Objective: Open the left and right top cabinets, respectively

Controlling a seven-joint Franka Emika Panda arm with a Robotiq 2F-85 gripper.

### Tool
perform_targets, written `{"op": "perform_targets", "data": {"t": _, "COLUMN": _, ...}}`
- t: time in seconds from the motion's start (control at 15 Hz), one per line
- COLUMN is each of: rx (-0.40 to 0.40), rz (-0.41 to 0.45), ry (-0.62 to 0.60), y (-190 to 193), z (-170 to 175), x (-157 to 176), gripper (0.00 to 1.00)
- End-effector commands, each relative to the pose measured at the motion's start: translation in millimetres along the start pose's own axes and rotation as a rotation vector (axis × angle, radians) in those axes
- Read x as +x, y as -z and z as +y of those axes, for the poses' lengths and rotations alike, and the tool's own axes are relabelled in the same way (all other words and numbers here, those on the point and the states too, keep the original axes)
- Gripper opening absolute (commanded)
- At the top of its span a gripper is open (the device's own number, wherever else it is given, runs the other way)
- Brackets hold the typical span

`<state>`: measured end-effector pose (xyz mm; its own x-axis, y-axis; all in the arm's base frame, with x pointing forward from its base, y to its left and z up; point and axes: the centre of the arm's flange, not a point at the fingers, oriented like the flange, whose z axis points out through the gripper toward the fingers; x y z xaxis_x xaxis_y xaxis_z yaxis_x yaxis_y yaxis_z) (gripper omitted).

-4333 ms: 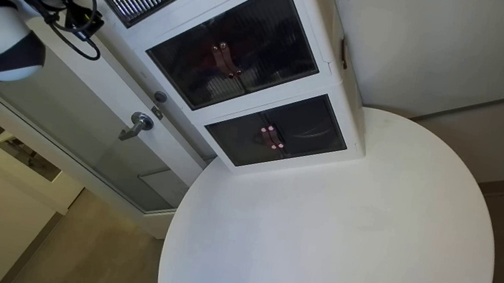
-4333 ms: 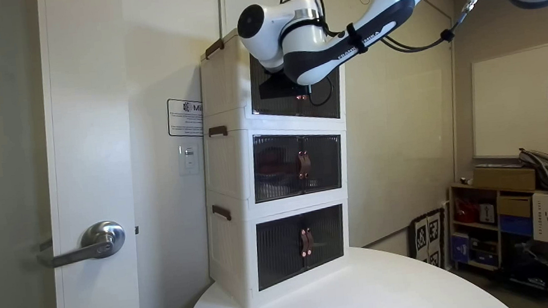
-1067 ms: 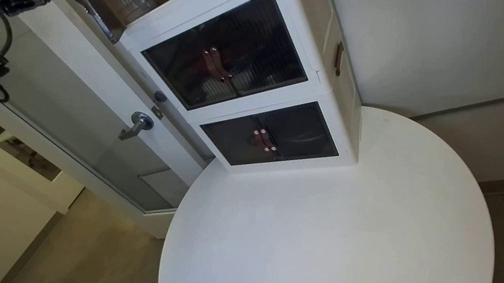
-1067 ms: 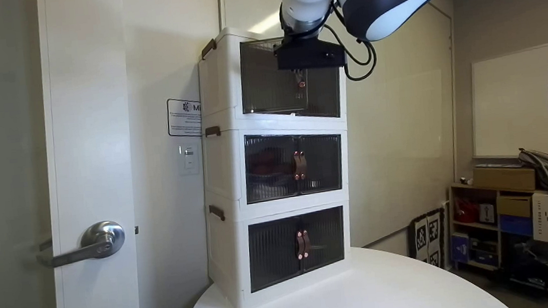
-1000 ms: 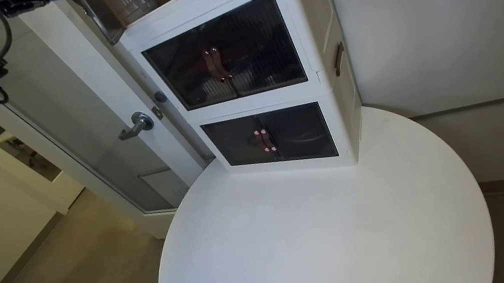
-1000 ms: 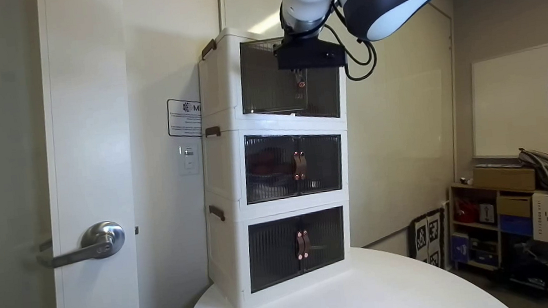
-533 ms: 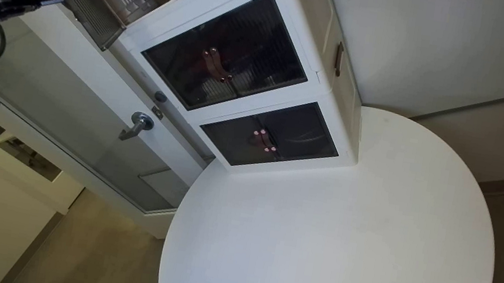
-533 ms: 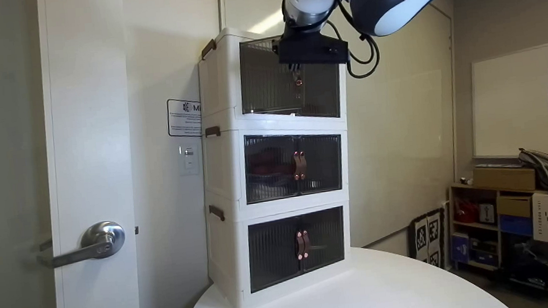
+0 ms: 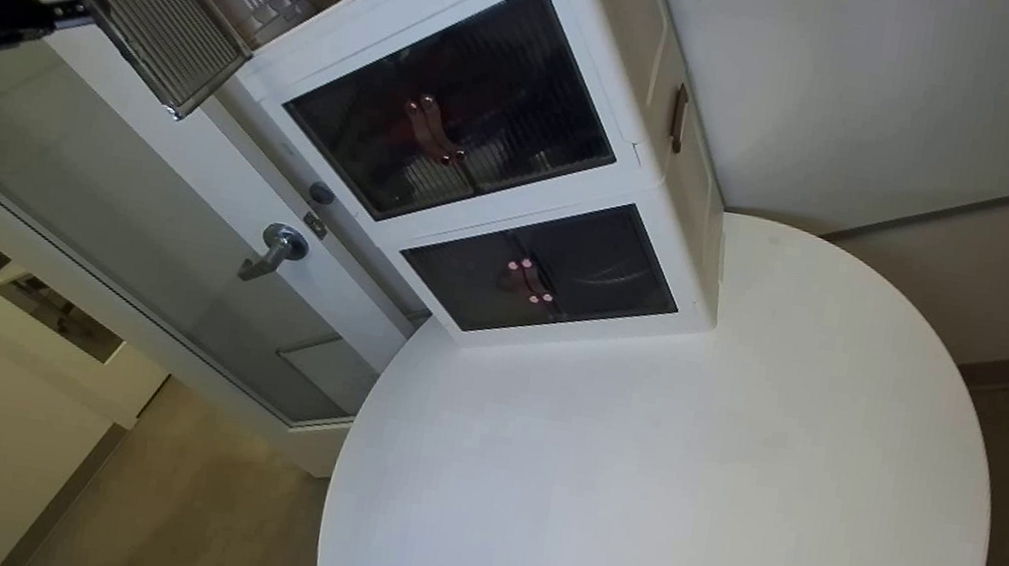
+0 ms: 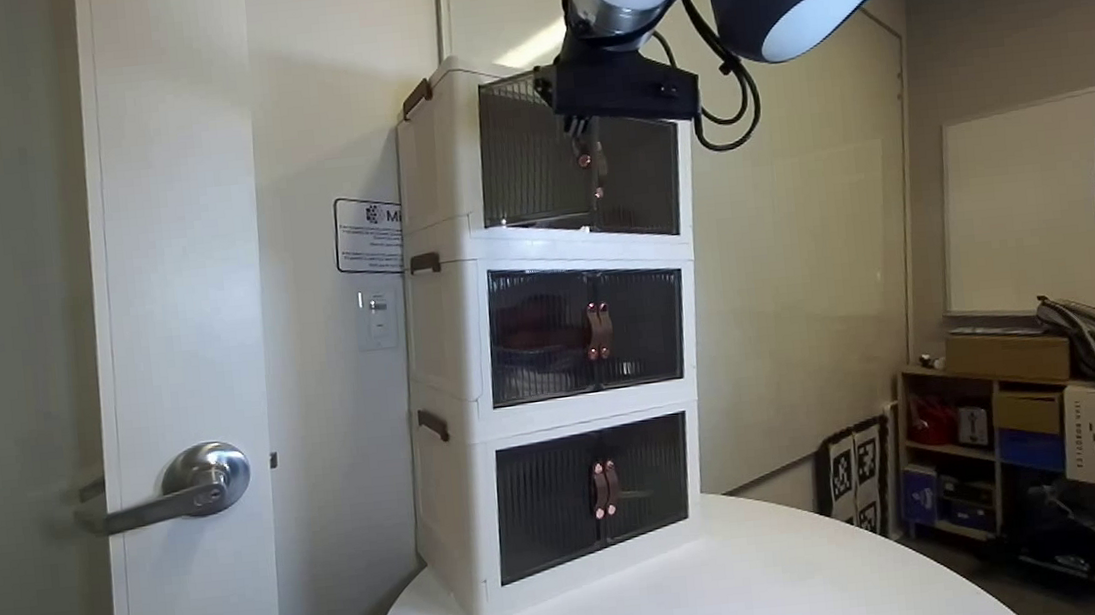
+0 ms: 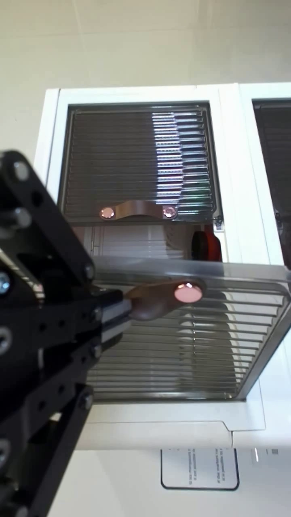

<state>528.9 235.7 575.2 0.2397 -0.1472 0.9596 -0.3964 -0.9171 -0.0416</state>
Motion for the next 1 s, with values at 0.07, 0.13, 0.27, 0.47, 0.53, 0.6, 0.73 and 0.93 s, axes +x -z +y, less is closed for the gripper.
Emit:
{"op": "perform_targets", "data": {"t": 0.07, "rx": 0.094, "rz": -0.002, "ry": 0.021, "y": 10.6, "z": -15.1, "x": 7.3, "gripper": 0.01}}
{"op": "perform_targets", "data": {"t": 0.13, "rx": 0.101, "rz": -0.003, "ry": 0.021, "y": 11.7, "z": -16.8, "x": 7.0, "gripper": 0.01}}
{"op": "perform_targets", "data": {"t": 0.27, "rx": 0.112, "rz": -0.004, "ry": 0.022, "y": 13.3, "z": -20.0, "x": 6.4, "gripper": 0.01}}
{"op": "perform_targets", "data": {"t": 0.47, "rx": 0.125, "rz": -0.008, "ry": 0.022, "y": 14.8, "z": -22.9, "x": 5.8, "gripper": 0.01}}
{"op": "perform_targets", "data": {"t": 0.53, "rx": 0.129, "rz": -0.009, "ry": 0.022, "y": 15.0, "z": -23.5, "x": 6.0, "gripper": 0.01}}
{"op": "perform_targets", "data": {"t": 0.6, "rx": 0.132, "rz": -0.01, "ry": 0.021, "y": 15.0, "z": -24.1, "x": 6.3, "gripper": 0.01}}
{"op": "perform_targets", "data": {"t": 0.73, "rx": 0.137, "rz": -0.01, "ry": 0.022, "y": 15.2, "z": -25.4, "x": 6.8, "gripper": 0.01}}
{"op": "perform_targets", "data": {"t": 0.93, "rx": 0.142, "rz": -0.01, "ry": 0.026, "y": 16.1, "z": -27.1, "x": 6.9, "gripper": 0.28}}
